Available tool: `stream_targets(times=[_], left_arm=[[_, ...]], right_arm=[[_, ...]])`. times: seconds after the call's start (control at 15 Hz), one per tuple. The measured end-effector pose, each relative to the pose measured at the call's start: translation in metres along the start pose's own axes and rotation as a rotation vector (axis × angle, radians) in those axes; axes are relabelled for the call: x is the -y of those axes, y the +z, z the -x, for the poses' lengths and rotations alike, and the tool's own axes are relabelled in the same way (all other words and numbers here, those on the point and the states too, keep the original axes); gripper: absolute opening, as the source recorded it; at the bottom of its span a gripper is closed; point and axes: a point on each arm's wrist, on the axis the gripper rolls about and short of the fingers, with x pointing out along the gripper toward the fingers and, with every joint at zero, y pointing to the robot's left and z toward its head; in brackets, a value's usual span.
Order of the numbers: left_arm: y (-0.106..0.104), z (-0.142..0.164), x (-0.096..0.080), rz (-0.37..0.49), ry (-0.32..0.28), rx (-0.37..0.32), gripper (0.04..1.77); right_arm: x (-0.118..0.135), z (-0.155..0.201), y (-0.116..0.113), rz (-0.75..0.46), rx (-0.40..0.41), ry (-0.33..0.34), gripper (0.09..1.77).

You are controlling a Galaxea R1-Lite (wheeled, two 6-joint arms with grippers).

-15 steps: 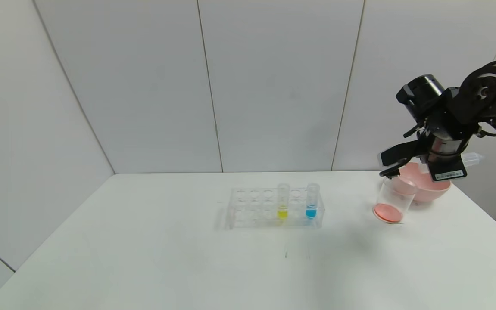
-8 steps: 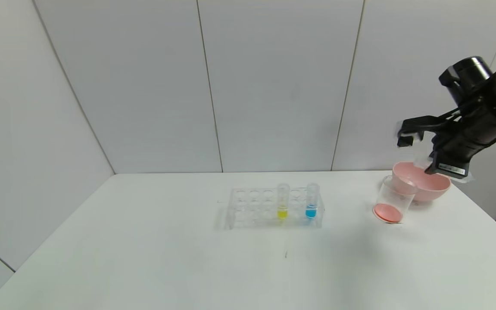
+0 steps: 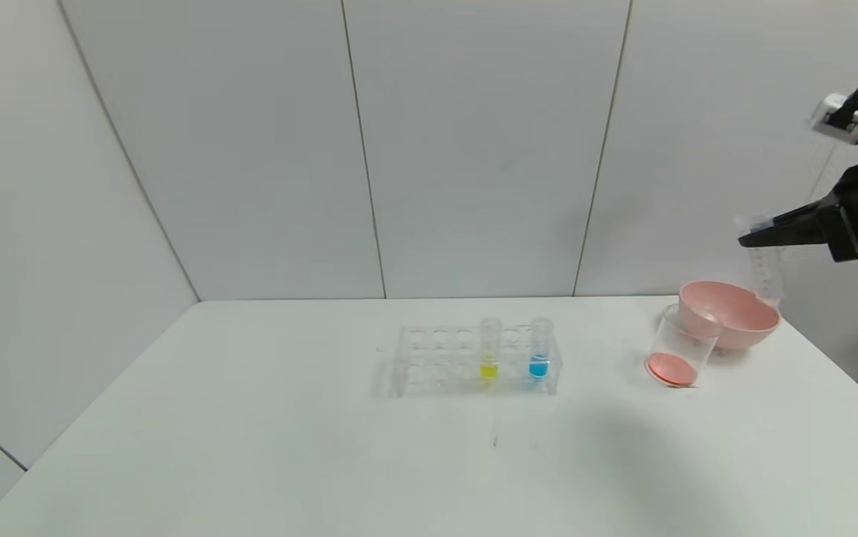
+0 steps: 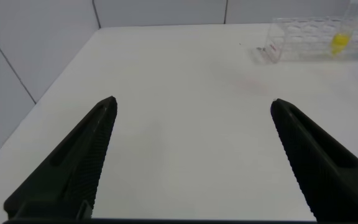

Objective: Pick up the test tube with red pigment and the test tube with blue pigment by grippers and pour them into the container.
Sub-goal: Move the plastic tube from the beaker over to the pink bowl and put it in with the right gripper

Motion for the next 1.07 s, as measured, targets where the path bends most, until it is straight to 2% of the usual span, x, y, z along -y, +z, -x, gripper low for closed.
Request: stream_targets(times=[0.2,0.67,0.87,1.07], left_arm=[[0.0,0.0,0.0,0.0,0.0,0.0,1.76],[0.0,0.0,0.0,0.0,0.0,0.0,1.76],[0.0,0.0,0.0,0.0,0.0,0.0,1.76],[0.0,0.0,0.0,0.0,0.0,0.0,1.76]], right_arm=[[0.0,0.02,-0.013,-0.089,0.139,-0.043,0.49],[-0.015,0.028,-0.083,-0.192,0.439,-0.21,0.49],[-0.027,0.031,-0.108,-0.203,0.517,-0.261,0.49],[-0.025,0.027,-0.125,-0.225,0.511,-0.289,0.49]])
